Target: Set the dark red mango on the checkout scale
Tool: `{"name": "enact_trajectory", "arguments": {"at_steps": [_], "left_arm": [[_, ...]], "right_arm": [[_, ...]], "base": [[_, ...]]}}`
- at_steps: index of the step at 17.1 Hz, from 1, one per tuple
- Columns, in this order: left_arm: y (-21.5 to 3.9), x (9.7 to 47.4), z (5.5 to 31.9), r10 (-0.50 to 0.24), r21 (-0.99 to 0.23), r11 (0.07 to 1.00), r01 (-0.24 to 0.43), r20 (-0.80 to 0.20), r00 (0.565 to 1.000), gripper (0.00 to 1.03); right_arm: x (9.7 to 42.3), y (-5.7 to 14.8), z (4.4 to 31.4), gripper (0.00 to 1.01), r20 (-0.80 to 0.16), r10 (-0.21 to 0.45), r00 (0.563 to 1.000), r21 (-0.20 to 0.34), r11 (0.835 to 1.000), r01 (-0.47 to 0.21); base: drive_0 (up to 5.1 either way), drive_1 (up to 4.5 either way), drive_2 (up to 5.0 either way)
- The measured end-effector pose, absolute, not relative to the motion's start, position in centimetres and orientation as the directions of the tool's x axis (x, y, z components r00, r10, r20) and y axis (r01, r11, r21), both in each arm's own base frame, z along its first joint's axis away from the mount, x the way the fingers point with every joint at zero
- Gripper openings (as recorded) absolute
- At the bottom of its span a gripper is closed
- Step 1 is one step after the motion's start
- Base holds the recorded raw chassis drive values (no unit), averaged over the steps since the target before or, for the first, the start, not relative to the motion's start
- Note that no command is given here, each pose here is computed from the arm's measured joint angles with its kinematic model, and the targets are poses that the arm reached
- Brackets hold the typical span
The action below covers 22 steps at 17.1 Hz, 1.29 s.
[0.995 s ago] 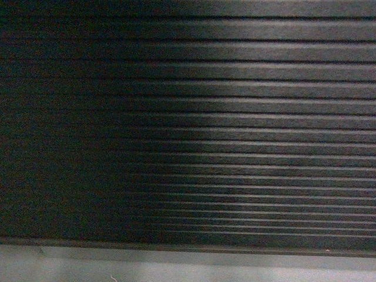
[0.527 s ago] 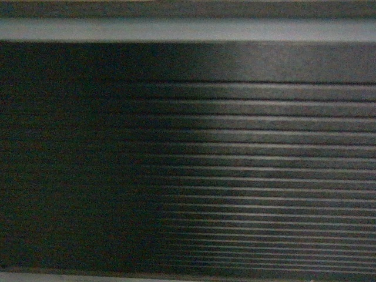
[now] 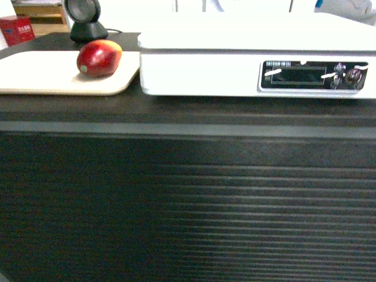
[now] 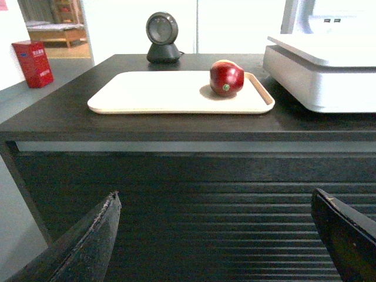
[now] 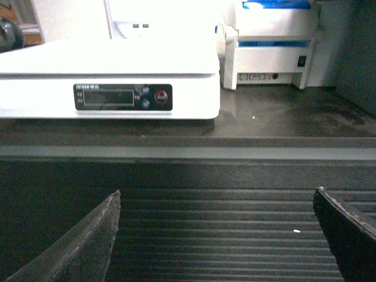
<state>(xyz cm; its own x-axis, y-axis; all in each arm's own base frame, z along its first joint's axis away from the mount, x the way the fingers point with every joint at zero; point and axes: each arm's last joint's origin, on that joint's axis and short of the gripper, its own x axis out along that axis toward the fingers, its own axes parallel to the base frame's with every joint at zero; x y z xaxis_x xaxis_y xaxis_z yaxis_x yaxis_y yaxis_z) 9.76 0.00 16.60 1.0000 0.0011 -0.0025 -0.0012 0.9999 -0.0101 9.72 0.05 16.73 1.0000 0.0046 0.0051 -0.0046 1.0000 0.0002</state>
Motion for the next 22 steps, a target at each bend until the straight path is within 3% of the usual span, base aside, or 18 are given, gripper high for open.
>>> {"name": "enact_trajectory", "arguments": {"at_steps": [22], "left_arm": [[0.0, 9.76, 16.6, 0.0, -0.009, 1.0, 0.0, -0.002, 1.0, 0.98]], "right_arm": [[9.72, 0.05, 16.73, 0.98, 0.005, 0.005, 1.0, -0.001, 1.0, -0.005]], "base": [[0.0, 0.0, 0.0]]}}
